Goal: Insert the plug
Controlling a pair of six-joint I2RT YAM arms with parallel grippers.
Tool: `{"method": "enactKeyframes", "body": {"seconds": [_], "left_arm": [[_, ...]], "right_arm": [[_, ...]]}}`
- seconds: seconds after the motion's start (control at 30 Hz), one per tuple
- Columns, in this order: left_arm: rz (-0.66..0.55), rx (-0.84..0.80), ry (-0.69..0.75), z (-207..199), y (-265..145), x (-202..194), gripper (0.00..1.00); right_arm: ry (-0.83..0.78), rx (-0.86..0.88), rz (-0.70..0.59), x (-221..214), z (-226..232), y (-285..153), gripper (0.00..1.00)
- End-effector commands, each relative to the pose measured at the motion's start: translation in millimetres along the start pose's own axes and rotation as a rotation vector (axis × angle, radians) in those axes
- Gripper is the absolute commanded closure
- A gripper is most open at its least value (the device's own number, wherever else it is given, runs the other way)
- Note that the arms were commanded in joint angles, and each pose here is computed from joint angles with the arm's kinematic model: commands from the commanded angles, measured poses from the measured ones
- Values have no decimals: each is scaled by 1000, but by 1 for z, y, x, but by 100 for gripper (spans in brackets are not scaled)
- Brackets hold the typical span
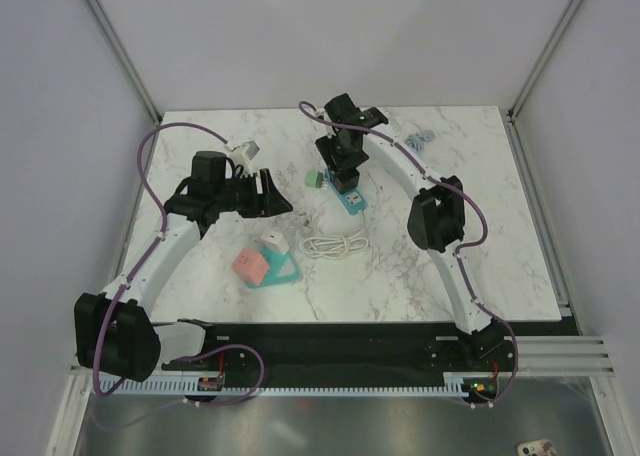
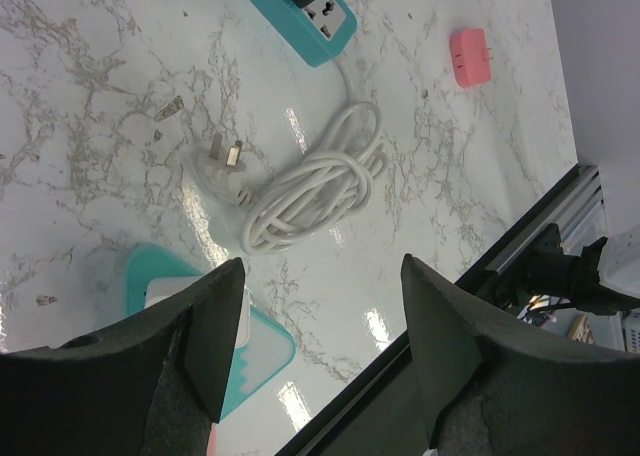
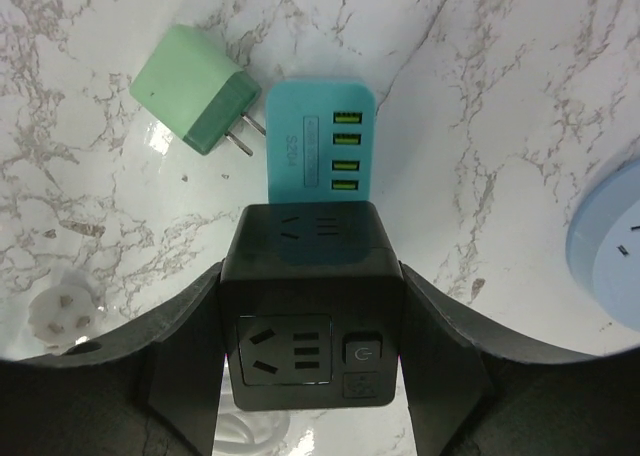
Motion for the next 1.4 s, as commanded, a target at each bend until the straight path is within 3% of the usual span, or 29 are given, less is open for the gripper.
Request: {"method": "enactKeyframes", "body": {"seconds": [0.0,0.3,0.37,0.63,0.73,0.83,1.03,1.13,1.37], "left_arm": [[-27,-15,43,-3,-2,5,29],[-36,-17,46,-4,-4,7,29],[-32,-24,44,-4,-4,7,29],[-40,-24,43,-4,-6,9,29],[-43,-22,43,-3,-6,9,29],[-38,-24,40,-3,-5,8,29],[-42,-22,43,-3,-6,8,29],[-45,-26,45,-4,-8,7,29],[-42,-46,45,-7,-8,7,29]], "right_arm": [[15,-31,46,-16,4,37,100],[145,-71,-11,-36,7,51,100],[168,-91,-79,-29,8,46,100],[149,-103,-23,-53,14,67,100],[149,-100,-26,-54,13,68,90],[161,-98,-63,-41,12,58,68],[199,-62,-197,7,6,19,47],[192,-57,-252,26,3,2,24],[197,-70,-358,50,-2,-32,12]]}}
Point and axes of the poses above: each gripper's point midway between its finger pads, its own y axis out along the fingers, its own z axis along the line the jaws close on, x = y × z, the point moved 6 cm from there along -y, back along the fingers
